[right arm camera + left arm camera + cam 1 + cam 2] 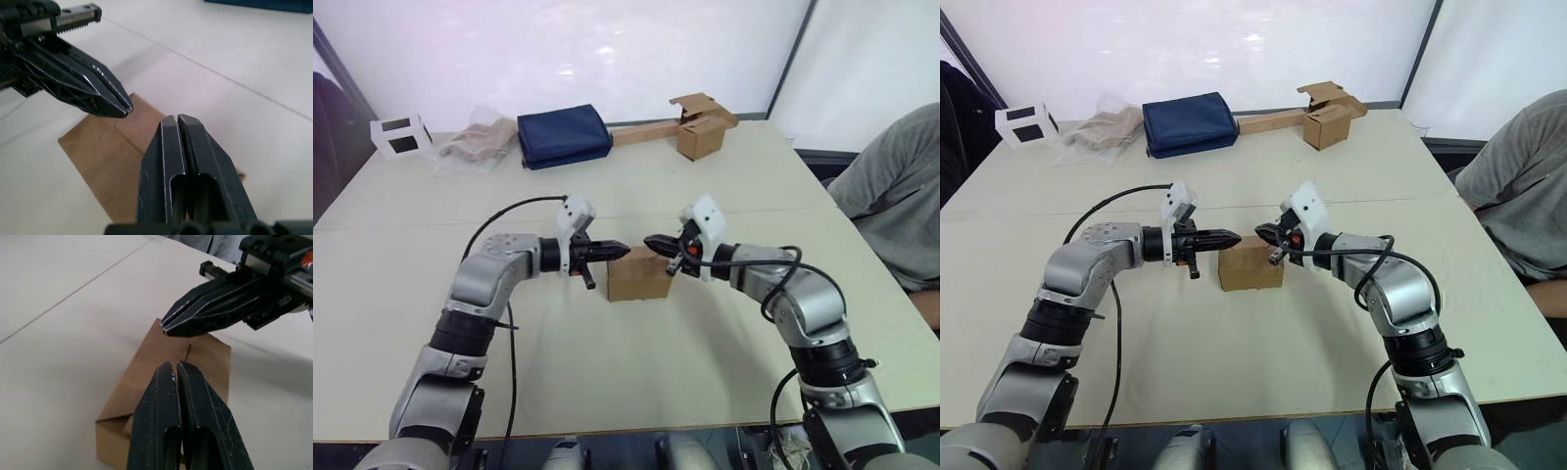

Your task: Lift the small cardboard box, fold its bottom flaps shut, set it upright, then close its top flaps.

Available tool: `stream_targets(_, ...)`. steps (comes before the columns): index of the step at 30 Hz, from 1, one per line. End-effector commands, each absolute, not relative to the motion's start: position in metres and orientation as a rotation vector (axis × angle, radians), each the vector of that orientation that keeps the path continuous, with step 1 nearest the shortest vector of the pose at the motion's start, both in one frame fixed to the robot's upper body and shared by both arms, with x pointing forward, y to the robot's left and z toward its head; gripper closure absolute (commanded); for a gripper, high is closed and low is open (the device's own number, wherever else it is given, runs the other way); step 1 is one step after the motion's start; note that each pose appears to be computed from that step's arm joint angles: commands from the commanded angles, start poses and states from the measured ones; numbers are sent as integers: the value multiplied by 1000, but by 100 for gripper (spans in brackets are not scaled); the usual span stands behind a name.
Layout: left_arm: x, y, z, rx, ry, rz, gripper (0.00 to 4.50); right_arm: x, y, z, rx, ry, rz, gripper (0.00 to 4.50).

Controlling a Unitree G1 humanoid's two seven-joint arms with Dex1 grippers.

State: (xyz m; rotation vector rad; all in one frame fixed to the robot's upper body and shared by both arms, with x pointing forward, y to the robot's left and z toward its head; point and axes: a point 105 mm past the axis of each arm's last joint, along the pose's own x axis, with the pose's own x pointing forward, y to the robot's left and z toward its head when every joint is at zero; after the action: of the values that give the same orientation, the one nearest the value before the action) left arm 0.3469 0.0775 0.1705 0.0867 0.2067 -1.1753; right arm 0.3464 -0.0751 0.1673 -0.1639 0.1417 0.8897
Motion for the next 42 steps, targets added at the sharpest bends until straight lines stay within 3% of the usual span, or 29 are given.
stream_targets(1,342,78,161,103,232,-1170,441,342,-74,152,-172,166,902,450)
stream_targets(8,345,81,142,95,272,-1154,441,343,-77,147,-152,180,890,450)
stream_targets(24,336,91,200,26,94,-1177,441,325,-83,205,-108,42,945,450)
stream_targets(34,310,127,200,112,124,-1187,441,291,-118,211,-209,110,976,450)
stream_targets(42,276,173,191,158,256,-1157,441,262,-164,213,-310,197,950,450)
